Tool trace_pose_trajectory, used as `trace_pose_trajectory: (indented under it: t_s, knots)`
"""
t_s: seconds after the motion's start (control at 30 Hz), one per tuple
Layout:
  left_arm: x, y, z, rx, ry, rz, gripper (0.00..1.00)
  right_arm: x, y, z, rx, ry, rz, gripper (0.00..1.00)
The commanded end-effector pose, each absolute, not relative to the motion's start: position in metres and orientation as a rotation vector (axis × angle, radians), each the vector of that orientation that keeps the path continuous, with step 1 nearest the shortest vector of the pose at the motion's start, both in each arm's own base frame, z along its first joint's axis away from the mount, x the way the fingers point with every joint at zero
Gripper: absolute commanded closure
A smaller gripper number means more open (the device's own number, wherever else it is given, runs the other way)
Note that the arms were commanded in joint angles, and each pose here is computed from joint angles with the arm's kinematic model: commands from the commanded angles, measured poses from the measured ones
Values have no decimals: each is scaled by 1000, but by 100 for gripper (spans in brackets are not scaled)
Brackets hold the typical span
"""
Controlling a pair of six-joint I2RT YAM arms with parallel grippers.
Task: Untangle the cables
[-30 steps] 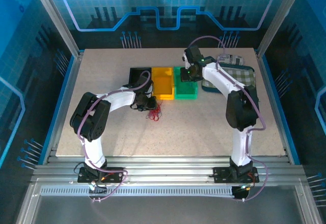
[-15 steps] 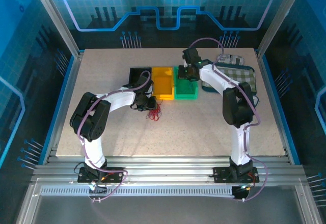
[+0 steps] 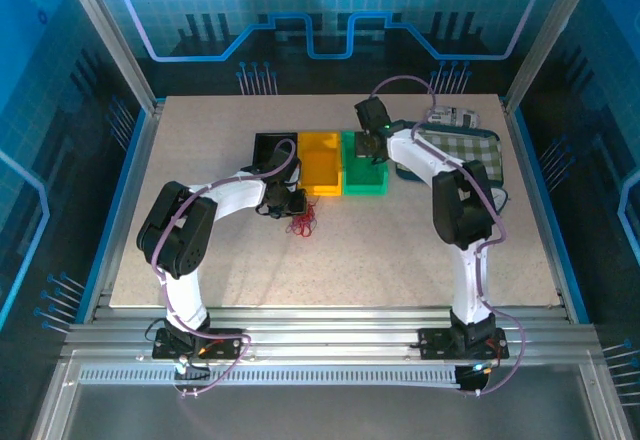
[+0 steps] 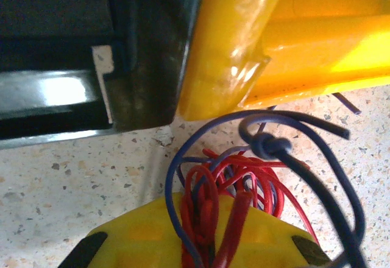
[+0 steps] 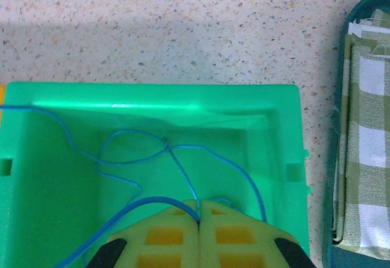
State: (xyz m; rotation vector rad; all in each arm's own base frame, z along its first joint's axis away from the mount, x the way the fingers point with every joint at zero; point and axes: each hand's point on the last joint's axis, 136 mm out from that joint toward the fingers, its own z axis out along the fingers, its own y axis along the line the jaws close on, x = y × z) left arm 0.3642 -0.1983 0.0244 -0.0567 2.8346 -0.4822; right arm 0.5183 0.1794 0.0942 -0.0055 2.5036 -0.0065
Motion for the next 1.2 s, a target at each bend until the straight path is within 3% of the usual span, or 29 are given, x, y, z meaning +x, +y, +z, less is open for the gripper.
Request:
trace_pose_trajectory:
  t_s: [0.0,0.47,1.17]
  knots:
    - [368,-194,27,-26,2821,-426,100,501,196,75,-139,2551,-84,100]
    - [371,-195,27,-15,2818,-426,100,485,191,38,-115,2672,-113,99]
    - [371,-193,27,-26,2817,-414,100,484,178,34,-18,2706,-66,94]
